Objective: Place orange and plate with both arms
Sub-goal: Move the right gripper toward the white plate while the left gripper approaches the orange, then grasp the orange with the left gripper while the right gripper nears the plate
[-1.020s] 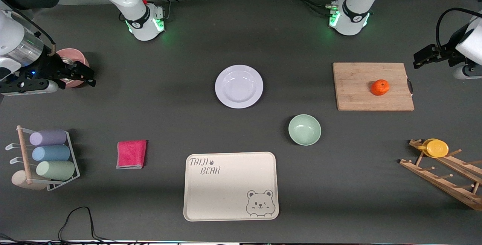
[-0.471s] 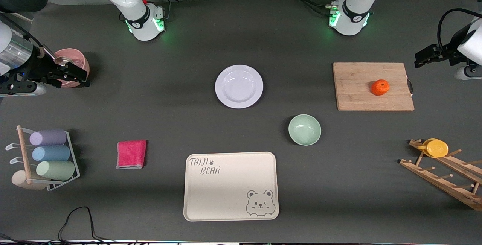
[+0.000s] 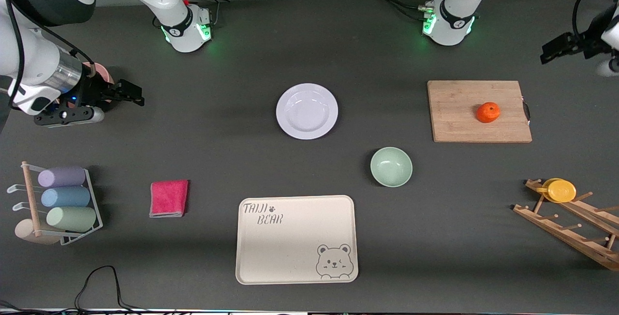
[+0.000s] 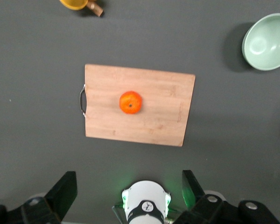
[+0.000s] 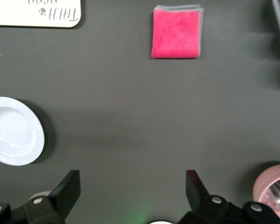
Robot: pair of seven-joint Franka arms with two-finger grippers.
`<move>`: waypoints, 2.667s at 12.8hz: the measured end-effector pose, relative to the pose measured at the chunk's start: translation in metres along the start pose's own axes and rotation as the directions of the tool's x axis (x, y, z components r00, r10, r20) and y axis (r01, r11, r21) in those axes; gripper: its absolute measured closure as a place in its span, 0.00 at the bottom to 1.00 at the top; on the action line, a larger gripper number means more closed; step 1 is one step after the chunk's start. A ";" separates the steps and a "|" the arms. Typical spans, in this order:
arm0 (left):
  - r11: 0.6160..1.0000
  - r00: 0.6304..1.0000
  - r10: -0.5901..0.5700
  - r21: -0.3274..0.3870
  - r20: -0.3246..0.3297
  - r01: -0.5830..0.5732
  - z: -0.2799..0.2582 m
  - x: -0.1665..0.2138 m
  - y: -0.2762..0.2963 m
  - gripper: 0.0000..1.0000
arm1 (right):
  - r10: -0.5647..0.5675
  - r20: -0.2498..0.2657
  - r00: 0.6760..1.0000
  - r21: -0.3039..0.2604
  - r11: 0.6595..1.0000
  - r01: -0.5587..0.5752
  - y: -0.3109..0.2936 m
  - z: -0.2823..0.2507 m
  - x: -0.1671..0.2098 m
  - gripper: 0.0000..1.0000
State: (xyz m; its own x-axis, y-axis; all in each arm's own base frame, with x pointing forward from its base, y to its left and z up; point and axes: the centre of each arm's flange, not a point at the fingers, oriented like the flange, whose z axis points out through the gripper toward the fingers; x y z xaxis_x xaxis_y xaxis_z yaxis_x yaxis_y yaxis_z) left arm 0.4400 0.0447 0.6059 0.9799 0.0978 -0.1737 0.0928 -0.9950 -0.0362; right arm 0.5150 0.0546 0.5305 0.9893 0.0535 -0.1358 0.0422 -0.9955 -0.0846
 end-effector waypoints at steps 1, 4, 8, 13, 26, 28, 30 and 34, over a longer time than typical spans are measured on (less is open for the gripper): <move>1.000 1.000 -0.003 -0.001 -0.001 0.003 0.002 -0.015 -0.009 0.00 | 0.004 0.014 1.000 0.016 1.000 -0.004 -0.001 0.006 -0.001 0.00; 1.000 1.000 -0.008 -0.013 0.019 0.009 0.022 -0.045 -0.023 0.00 | 0.013 0.059 0.998 0.079 0.997 -0.017 -0.005 0.025 -0.006 0.00; 1.000 0.998 -0.011 -0.007 0.054 0.011 0.060 -0.042 -0.027 0.00 | -0.037 0.107 0.994 0.110 0.994 0.025 -0.037 0.047 -0.016 0.00; 1.000 1.000 -0.006 0.002 0.019 0.006 0.174 -0.020 -0.036 0.00 | -0.022 0.140 0.990 0.223 0.975 -0.010 -0.053 0.080 -0.022 0.00; 1.000 1.000 -0.002 0.006 0.029 0.002 0.384 0.043 -0.028 0.00 | 0.072 0.109 0.991 0.498 0.859 -0.117 -0.108 0.184 -0.033 0.00; 1.000 0.999 -0.015 -0.005 0.034 0.015 0.388 0.043 -0.027 0.00 | 0.070 0.113 0.991 0.528 0.841 -0.120 -0.105 0.202 -0.028 0.00; 1.000 0.999 -0.015 -0.005 0.029 0.016 0.394 0.044 -0.026 0.00 | 0.080 0.121 0.989 0.534 0.835 -0.133 -0.103 0.215 -0.023 0.00; 1.000 0.999 -0.009 -0.003 0.034 0.009 0.399 0.045 -0.023 0.30 | 0.064 0.103 0.993 0.577 0.809 -0.111 -0.102 0.239 -0.017 0.00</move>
State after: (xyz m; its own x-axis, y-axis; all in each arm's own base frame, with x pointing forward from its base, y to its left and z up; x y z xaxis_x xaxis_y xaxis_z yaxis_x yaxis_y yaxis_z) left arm 0.4121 0.0802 0.2064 0.9726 0.1070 -0.2064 0.1020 -0.9942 -0.0345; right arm 0.4609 0.1735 0.3053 0.9704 -0.0022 -0.2414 -0.1566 -0.7668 -0.6225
